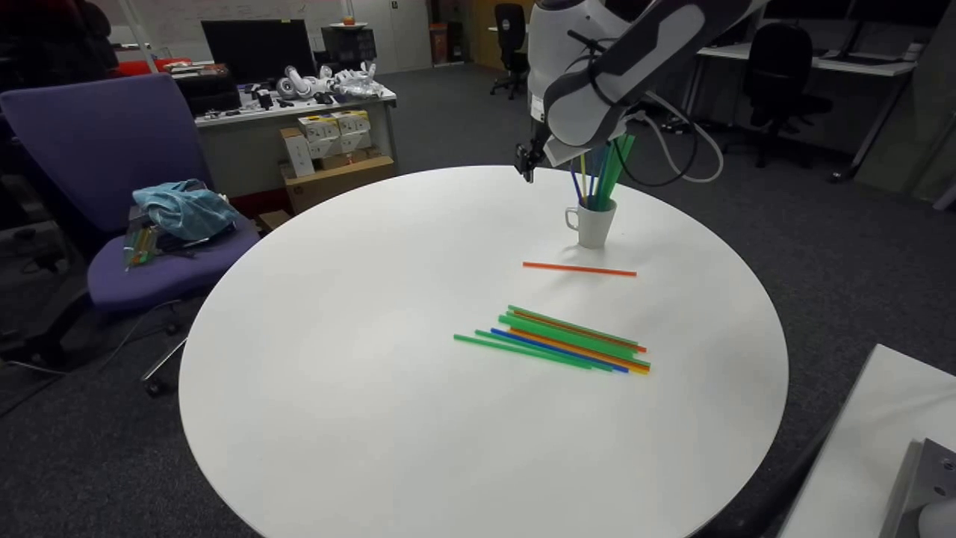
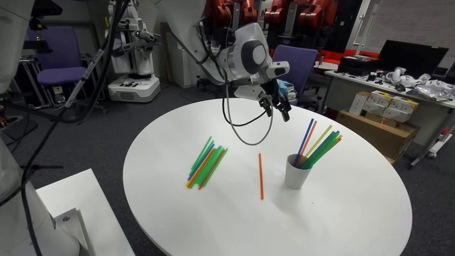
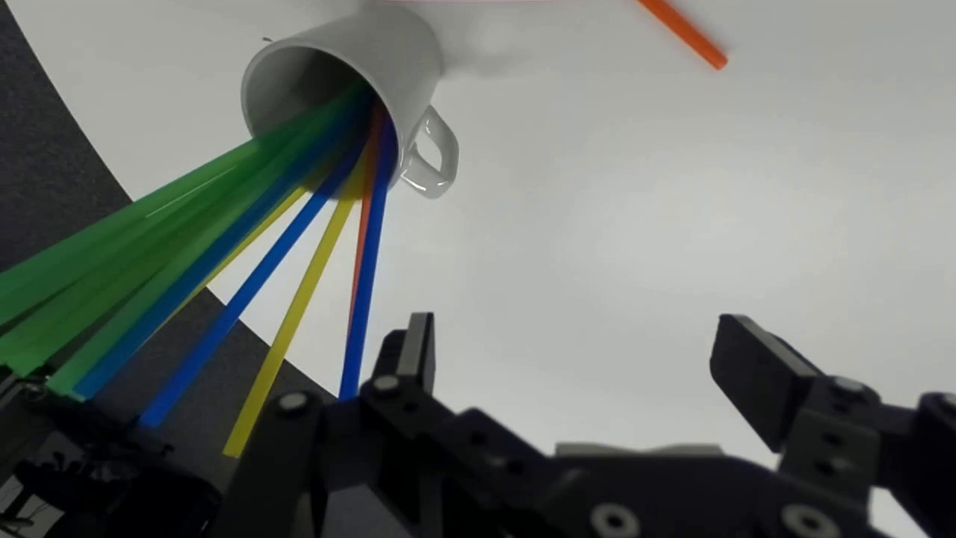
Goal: Remove the orange straw from the white mug
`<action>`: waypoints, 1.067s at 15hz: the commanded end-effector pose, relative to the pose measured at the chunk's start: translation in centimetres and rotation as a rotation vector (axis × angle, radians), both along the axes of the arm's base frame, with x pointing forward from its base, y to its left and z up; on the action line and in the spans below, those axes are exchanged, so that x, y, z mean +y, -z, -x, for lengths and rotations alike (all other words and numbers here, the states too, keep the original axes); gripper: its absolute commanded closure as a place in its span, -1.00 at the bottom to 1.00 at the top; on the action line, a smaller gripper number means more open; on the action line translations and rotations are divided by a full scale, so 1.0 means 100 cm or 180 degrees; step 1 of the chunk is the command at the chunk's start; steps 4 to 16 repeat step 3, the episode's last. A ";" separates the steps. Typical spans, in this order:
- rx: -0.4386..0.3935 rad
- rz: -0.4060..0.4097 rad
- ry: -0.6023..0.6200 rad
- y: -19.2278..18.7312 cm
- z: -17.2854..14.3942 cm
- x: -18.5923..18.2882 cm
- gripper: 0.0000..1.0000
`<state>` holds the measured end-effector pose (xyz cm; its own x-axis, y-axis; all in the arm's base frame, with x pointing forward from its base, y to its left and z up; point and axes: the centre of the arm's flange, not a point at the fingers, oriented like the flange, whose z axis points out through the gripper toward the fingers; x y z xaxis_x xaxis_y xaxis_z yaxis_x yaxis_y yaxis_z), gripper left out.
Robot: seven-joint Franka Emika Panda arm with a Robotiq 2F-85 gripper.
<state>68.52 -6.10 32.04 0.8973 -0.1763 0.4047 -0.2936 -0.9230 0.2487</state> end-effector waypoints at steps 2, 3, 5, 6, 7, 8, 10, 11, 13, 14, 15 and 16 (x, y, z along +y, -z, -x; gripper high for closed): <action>-0.0034 -0.0045 0.0054 -0.003 -0.001 0.000 -1.00; -0.0047 -0.0061 0.0068 -0.004 -0.001 0.001 -1.00; -0.0047 -0.0061 0.0068 -0.004 -0.001 0.001 -1.00; -0.0047 -0.0061 0.0068 -0.004 -0.001 0.001 -1.00; -0.0047 -0.0061 0.0068 -0.004 -0.001 0.001 -1.00; -0.0047 -0.0061 0.0068 -0.004 -0.001 0.001 -1.00; -0.0047 -0.0061 0.0068 -0.004 -0.001 0.001 -1.00; -0.0047 -0.0061 0.0068 -0.004 -0.001 0.001 -1.00; -0.0047 -0.0061 0.0068 -0.004 -0.001 0.001 -1.00; -0.0047 -0.0061 0.0068 -0.004 -0.001 0.001 -1.00; -0.0047 -0.0061 0.0068 -0.004 -0.001 0.001 -1.00; -0.0047 -0.0061 0.0068 -0.004 -0.001 0.001 -1.00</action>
